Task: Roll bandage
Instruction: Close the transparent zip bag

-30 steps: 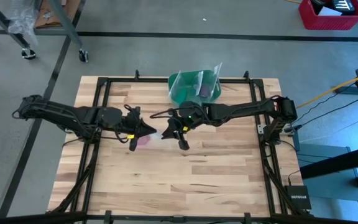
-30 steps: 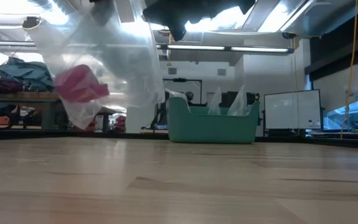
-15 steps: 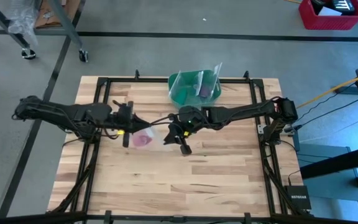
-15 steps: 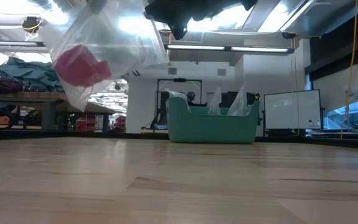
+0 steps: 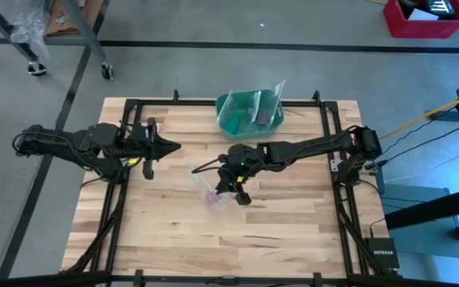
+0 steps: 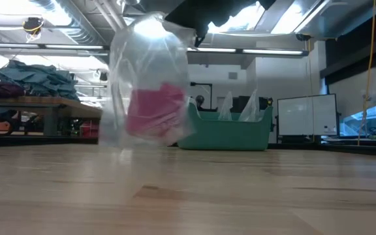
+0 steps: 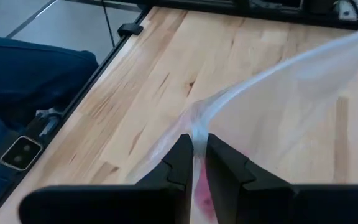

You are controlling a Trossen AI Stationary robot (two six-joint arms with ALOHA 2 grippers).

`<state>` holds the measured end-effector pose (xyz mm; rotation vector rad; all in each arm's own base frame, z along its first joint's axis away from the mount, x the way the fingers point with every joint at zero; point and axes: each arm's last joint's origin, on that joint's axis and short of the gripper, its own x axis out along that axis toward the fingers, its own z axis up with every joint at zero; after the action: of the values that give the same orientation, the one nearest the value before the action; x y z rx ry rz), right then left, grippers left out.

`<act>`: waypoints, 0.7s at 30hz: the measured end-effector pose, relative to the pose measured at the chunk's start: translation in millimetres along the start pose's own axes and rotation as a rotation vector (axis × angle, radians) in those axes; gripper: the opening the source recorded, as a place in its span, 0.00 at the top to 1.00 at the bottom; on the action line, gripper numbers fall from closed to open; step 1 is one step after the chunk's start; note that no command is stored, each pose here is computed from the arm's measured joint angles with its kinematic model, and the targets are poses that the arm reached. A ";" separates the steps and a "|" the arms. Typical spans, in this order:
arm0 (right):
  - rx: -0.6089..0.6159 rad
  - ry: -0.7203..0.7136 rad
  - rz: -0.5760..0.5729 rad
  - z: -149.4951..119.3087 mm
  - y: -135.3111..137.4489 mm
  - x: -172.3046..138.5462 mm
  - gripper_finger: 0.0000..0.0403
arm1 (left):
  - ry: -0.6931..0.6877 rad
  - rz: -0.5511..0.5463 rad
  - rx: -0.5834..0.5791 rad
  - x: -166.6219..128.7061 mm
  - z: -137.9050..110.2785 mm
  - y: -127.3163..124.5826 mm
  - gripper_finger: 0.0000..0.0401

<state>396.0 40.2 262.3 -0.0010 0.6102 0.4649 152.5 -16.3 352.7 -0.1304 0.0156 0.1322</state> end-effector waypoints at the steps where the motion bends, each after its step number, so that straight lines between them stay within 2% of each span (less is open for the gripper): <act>1: -0.001 -0.003 -0.007 0.3 -0.2 0.0 0.90 | -0.003 -0.001 0.002 -1.0 0.5 0.2 1.00; 6: -0.003 -0.010 -0.014 1.1 -0.9 -0.5 0.90 | 0.001 -0.052 -0.019 -2.5 0.8 -0.9 1.00; 8: -0.004 -0.011 -0.016 1.2 -1.1 -0.5 0.91 | 0.024 -0.094 -0.043 0.5 -1.5 -2.8 1.00; 12: -0.006 -0.015 -0.017 1.7 -1.1 -0.7 0.93 | 0.097 -0.211 -0.014 12.8 -10.1 -10.3 0.98; 16: -0.007 -0.018 -0.018 2.3 -1.2 -1.0 0.92 | 0.172 -0.220 0.017 28.9 -22.6 -15.4 0.89; 21: -0.007 -0.018 -0.018 2.3 -1.2 -1.0 0.90 | 0.246 -0.206 0.031 45.7 -36.4 -18.6 0.72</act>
<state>397.1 39.0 264.6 -0.0087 0.5910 0.4495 200.0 -33.4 317.9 -0.1155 0.2489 -0.0904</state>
